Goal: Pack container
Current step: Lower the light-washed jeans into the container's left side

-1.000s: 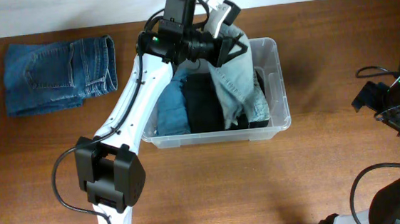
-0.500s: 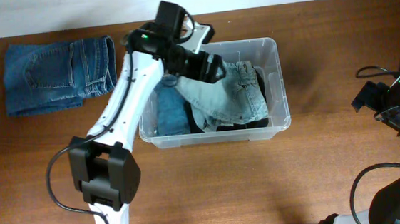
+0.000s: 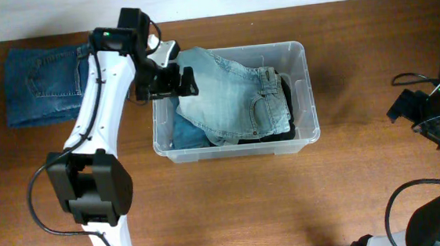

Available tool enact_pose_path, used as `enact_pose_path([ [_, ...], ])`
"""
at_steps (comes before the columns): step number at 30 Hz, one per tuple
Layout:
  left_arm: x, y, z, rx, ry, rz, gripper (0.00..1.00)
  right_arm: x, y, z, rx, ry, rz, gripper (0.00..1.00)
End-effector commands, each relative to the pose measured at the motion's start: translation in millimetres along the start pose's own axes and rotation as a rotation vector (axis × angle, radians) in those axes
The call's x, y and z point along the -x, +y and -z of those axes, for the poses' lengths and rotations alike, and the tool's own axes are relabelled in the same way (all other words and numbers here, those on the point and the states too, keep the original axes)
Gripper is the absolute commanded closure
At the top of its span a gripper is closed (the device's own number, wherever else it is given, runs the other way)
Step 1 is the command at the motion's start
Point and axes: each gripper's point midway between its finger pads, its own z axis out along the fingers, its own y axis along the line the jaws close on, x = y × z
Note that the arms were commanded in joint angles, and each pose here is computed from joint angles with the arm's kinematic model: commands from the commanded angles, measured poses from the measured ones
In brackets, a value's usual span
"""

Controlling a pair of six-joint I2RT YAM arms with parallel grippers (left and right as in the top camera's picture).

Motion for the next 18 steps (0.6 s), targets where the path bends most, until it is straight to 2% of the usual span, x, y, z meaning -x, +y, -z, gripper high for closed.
enact_pose_path([
  [1,10.5,-3.5,21.1,0.008,-0.052,-0.014,0.01,0.2,-0.4,-0.2,-0.001,-0.001,-0.009,0.02],
  [7,29.5,-12.5,39.9,0.012,-0.137,-0.101,0.01,0.2,-0.4,-0.2,-0.001,-0.001,-0.009,0.01],
  [18,17.5,-28.6,26.7,-0.005,-0.08,-0.17,0.01,0.2,-0.4,-0.2,-0.001,-0.001,-0.009,0.02],
])
